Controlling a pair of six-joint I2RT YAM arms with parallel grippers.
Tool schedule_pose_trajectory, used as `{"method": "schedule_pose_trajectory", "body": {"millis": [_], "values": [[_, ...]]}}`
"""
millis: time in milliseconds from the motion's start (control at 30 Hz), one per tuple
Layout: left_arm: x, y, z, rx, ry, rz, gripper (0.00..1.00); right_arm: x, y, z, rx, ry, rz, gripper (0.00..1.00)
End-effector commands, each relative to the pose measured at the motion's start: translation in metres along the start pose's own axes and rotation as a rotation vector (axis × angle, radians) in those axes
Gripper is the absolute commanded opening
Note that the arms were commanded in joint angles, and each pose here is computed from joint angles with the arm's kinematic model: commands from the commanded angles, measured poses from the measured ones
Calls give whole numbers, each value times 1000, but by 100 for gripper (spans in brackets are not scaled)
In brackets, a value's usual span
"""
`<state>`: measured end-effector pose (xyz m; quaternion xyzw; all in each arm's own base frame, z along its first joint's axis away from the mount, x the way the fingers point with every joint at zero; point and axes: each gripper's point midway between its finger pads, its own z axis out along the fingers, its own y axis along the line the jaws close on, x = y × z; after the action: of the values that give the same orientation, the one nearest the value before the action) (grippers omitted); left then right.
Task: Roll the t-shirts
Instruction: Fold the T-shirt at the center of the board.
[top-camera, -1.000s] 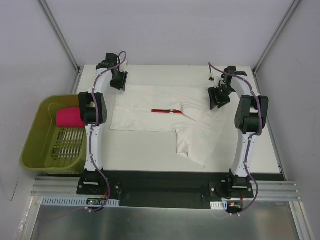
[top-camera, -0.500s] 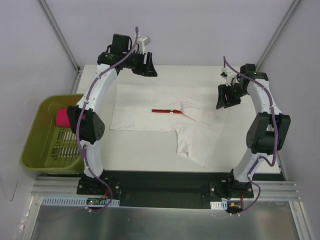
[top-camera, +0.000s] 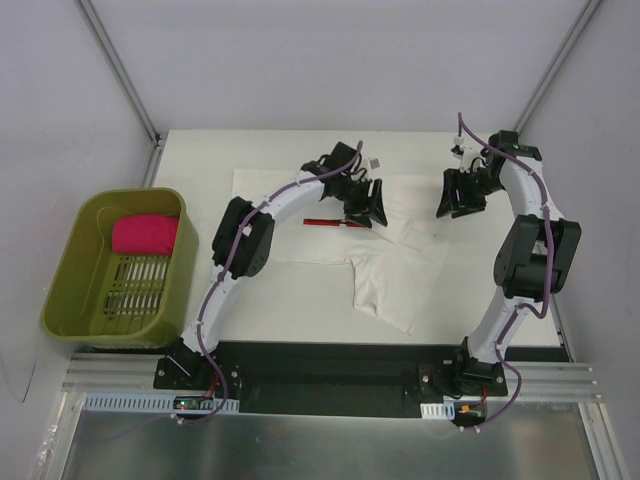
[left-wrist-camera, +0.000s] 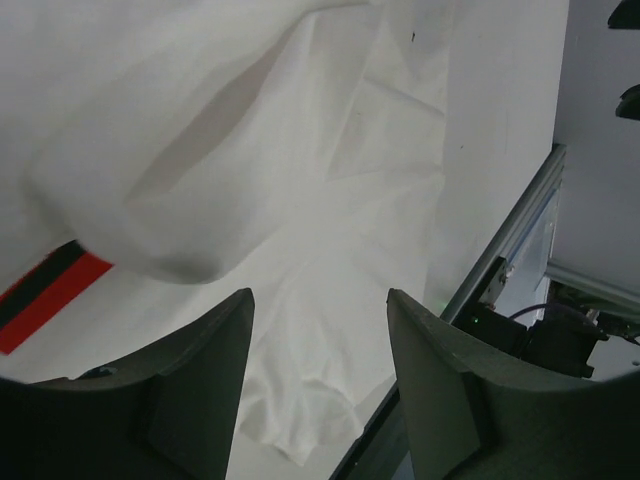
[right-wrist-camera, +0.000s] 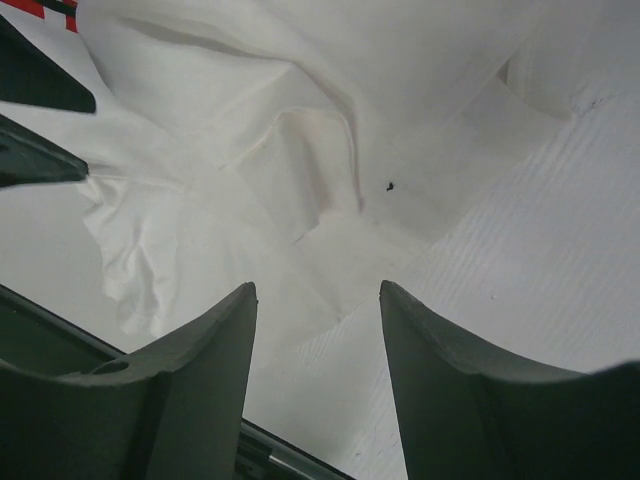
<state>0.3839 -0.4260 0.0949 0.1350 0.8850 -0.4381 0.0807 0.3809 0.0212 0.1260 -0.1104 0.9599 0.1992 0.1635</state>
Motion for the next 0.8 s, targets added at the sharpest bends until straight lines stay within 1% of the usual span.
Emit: {"method": "schedule_pose_trajectory", "body": {"millis": [0,67,167,267,367,633,767], "values": [[-16,-36,8,31,-68,-35,54,-10,-9,-14,-27,-53,68,56],[-6,-33,22,22,-42,-52,54,-8,-14,-14,-33,-52,93,56],[-1,-32,37,4,-37,-42,54,-7,-18,-14,-49,-51,120,56],[2,-27,47,-14,-33,-38,51,-5,-18,-12,-65,-48,139,56],[4,-18,51,-42,-34,-45,49,-5,-16,-10,-79,-55,154,56],[9,-10,67,-46,-11,-19,50,-7,-15,-12,-75,-67,151,56],[9,-1,74,-93,-22,5,48,-5,-15,-11,-75,-61,153,56]]}}
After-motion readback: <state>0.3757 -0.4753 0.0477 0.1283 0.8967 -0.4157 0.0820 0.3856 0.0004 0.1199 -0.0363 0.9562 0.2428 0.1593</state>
